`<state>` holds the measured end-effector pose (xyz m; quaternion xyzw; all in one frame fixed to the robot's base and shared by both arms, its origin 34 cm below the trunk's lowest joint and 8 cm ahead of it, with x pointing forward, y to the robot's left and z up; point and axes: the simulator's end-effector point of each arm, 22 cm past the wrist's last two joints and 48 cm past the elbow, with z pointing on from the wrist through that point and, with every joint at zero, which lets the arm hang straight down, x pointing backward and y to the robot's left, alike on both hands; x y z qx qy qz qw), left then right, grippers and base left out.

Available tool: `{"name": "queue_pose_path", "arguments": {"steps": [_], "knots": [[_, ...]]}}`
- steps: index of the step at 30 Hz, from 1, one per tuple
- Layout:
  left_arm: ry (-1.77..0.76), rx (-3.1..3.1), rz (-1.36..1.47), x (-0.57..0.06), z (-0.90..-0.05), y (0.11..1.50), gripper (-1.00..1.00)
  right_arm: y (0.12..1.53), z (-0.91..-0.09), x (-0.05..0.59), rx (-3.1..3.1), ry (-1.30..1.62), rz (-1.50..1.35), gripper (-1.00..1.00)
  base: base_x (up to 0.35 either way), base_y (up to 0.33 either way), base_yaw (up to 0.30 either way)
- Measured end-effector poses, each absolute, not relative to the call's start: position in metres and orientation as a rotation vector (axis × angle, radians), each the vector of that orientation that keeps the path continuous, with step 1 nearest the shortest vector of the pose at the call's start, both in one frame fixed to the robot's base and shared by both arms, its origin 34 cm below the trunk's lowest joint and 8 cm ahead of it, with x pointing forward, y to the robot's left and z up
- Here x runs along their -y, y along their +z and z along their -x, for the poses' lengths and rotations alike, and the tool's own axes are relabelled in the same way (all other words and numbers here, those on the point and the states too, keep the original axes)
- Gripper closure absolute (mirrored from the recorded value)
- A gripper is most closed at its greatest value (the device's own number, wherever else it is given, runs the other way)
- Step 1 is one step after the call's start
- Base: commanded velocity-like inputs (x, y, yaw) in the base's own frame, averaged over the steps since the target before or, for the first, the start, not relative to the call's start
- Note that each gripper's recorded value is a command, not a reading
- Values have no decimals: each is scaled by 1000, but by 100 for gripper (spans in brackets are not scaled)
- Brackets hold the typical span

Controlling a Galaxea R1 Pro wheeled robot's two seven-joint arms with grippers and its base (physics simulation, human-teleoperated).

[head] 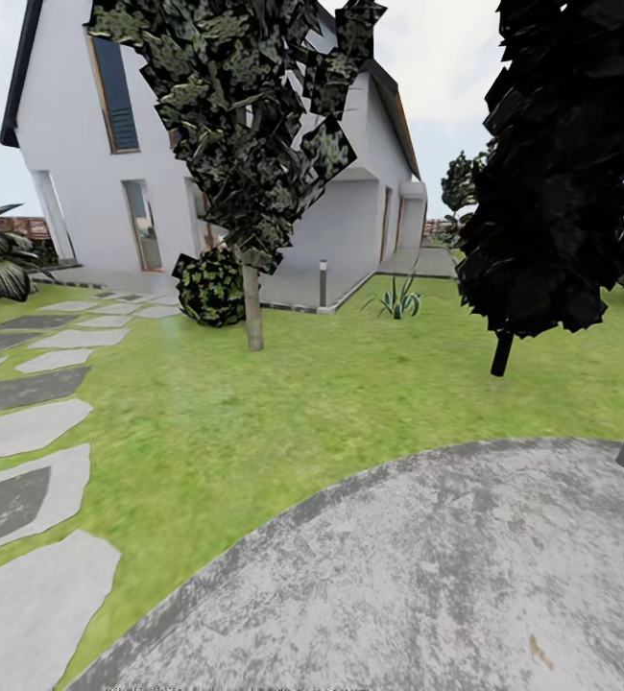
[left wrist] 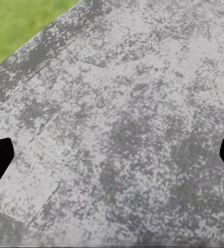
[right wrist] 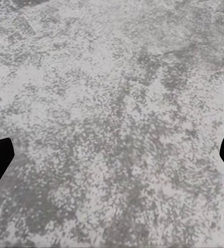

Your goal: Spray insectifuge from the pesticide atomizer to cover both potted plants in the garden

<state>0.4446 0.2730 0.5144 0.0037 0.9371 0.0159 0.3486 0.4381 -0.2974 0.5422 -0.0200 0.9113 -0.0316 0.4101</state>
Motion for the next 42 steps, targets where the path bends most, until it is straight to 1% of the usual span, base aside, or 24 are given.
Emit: {"name": "queue_pose_path", "arguments": {"steps": [9,28,37,42], "knots": [[43,-2442,-8,-273,-440,511,-100,539,-435,298,-2304,-81,50,-100,-246,178,227],[40,-2461,-7,-271,-434,505,-100,534,-430,298,-2323,-82,50,-100,-257,228,226],[43,-2471,-8,-272,-431,502,-100,531,-427,298,-2331,-82,50,-100,-130,272,224],[43,-2477,-9,-272,-429,501,-100,530,-426,298,-2336,-82,51,-100,-16,75,224]]}}
